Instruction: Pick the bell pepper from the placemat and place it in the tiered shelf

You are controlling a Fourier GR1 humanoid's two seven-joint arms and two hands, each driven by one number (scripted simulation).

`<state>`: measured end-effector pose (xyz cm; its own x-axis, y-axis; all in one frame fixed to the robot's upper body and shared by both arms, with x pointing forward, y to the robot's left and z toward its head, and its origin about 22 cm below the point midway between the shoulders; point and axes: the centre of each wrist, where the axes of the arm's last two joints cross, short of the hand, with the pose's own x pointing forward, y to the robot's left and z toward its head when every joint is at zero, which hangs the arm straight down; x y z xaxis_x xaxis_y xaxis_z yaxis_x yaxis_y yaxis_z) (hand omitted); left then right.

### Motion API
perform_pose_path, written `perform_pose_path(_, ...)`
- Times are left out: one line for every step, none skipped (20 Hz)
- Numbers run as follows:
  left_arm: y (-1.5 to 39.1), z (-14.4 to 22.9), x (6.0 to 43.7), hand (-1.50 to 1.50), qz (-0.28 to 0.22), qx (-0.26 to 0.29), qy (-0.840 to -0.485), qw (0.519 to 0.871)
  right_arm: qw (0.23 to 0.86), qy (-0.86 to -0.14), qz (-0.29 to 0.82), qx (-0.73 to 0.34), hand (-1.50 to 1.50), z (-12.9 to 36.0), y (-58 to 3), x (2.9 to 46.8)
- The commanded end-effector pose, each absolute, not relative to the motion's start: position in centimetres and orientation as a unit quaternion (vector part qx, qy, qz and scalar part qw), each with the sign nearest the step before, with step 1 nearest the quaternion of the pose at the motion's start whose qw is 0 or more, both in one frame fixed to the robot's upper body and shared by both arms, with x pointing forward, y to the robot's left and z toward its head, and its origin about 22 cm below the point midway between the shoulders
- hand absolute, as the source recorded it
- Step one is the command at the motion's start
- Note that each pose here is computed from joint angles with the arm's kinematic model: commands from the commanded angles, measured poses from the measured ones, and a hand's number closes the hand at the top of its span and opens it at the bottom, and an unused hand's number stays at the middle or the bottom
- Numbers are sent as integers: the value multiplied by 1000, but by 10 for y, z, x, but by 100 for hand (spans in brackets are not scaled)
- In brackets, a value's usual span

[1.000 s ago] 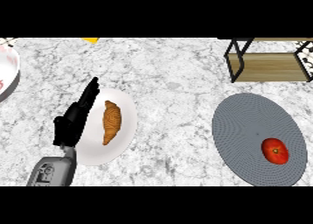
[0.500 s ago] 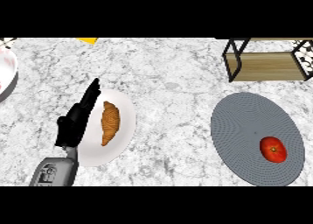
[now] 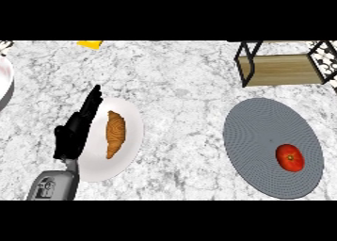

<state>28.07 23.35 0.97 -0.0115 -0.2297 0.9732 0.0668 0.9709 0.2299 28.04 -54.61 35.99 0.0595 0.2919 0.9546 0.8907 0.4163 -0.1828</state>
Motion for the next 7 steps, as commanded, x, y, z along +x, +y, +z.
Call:
perform_pose_path(232,8,274,0,-108,55,-703,701,576,-612,-235,-488,-150,341,-580,236)
perform_pose_path(241,14,277,0,-106,64,-702,702,573,-618,-228,-488,-150,354,-589,214)
perform_pose_path(226,6,271,0,-99,72,-699,704,590,-605,-213,-491,-150,327,-592,219)
perform_pose_path(227,19,280,0,-109,58,-706,697,588,-612,-223,-479,-150,359,-605,193)
perform_pose_path(241,8,278,0,-108,56,-696,707,587,-619,-231,-468,-150,351,-609,183)
perform_pose_path(233,18,276,0,-110,59,-704,699,579,-625,-230,-470,-150,350,-621,165)
perform_pose_path(238,21,273,0,-109,63,-704,699,594,-617,-210,-471,-150,340,-621,162)
